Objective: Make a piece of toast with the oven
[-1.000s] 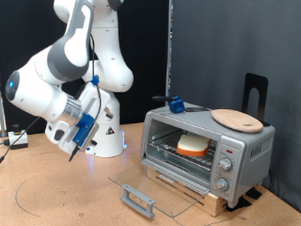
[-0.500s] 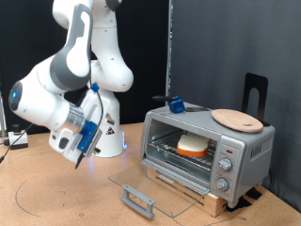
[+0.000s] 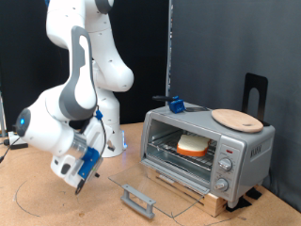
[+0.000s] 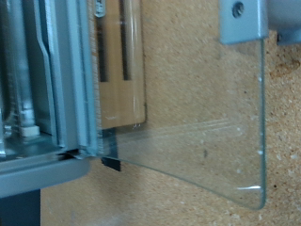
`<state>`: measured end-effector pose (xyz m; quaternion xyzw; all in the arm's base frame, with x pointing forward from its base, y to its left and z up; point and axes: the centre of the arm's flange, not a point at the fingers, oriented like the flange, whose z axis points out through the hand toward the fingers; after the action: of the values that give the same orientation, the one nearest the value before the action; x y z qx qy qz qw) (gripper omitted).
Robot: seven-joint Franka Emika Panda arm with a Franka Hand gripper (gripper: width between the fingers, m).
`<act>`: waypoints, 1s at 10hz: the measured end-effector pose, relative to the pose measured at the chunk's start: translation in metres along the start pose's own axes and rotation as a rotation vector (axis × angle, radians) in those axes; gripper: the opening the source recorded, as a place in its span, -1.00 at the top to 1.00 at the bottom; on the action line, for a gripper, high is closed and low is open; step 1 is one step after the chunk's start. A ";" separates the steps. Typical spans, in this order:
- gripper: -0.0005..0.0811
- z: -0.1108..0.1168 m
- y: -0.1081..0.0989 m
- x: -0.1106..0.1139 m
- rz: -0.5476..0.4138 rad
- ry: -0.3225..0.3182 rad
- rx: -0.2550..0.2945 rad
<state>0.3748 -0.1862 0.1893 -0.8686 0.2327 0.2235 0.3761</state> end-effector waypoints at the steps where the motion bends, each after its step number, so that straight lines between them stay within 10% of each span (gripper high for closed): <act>1: -0.99 0.014 0.006 0.004 0.005 -0.007 -0.003; 6: -0.99 0.063 0.010 0.000 -0.023 -0.076 0.061; 10: -0.99 0.048 -0.012 -0.030 -0.061 -0.183 0.206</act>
<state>0.3470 -0.1354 0.1829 -0.8081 0.1925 0.2654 0.4894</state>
